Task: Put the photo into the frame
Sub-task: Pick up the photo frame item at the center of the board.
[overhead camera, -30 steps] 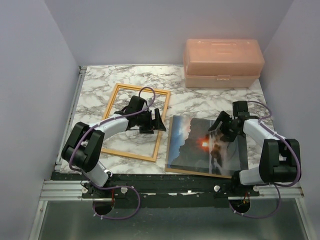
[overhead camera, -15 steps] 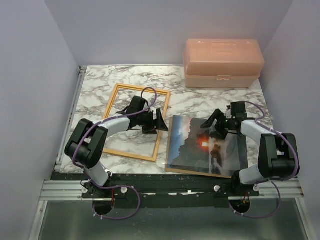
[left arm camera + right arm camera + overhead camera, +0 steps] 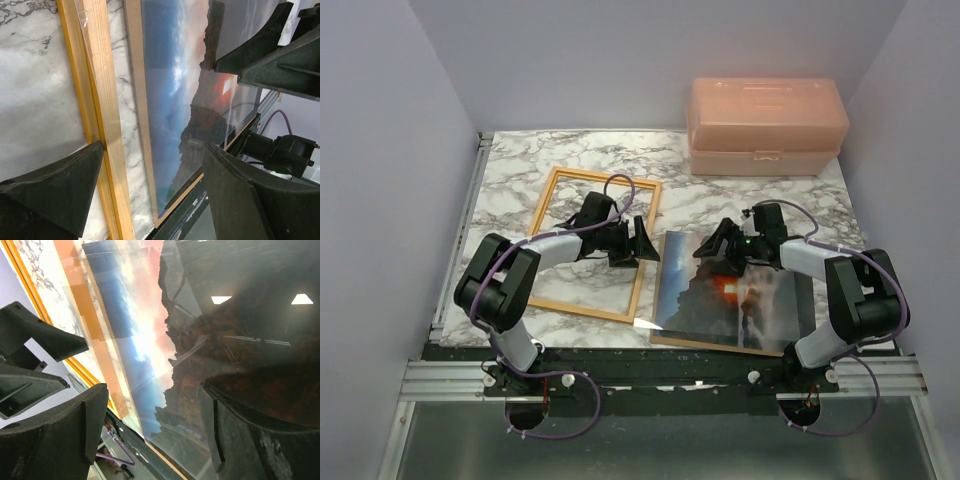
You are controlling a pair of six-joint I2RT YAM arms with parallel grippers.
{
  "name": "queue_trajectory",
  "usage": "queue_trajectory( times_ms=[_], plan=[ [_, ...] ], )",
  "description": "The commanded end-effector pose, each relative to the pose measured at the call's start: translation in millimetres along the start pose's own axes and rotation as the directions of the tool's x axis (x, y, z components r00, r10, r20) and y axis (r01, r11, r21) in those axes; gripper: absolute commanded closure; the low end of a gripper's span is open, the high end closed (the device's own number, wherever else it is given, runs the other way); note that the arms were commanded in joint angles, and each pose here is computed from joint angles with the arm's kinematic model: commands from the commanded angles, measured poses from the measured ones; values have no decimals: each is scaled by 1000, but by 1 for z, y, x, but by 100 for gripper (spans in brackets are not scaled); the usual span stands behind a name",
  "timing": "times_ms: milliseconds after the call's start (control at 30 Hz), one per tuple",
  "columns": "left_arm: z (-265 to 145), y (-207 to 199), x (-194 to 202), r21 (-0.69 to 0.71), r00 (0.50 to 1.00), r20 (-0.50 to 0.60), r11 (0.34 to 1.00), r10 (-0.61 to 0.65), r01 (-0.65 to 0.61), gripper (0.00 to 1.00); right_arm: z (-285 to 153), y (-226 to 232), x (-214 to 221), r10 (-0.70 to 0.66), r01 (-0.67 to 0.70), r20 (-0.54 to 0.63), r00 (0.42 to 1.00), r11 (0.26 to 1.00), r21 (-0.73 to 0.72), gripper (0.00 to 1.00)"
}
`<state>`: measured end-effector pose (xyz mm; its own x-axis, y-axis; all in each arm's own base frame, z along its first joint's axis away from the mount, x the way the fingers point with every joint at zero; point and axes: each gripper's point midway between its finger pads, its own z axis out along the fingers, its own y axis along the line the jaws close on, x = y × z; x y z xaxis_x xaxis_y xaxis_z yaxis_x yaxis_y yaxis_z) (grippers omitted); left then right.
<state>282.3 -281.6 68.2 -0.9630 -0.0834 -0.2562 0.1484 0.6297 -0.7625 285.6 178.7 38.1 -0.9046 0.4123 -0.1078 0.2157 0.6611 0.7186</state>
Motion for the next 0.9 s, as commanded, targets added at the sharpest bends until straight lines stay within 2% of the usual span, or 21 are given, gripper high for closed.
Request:
queue_trajectory(
  times_ms=[0,167,433,867],
  plan=[
    [2,-3,-13,6,1000,22,1000,4,-4,20,10,-60,48,95,-68,-112,989,971,227,20],
    [2,-5,-44,15,997,78,1000,-6,4,20,7,-57,48,83,-57,-112,990,974,220,20],
    [13,-2,-80,55,996,86,998,-9,4,22,8,-56,50,74,-46,-128,989,977,209,20],
    [22,-2,-90,124,998,69,992,-8,0,24,6,-51,49,60,-33,-137,989,980,195,20]
  ],
)
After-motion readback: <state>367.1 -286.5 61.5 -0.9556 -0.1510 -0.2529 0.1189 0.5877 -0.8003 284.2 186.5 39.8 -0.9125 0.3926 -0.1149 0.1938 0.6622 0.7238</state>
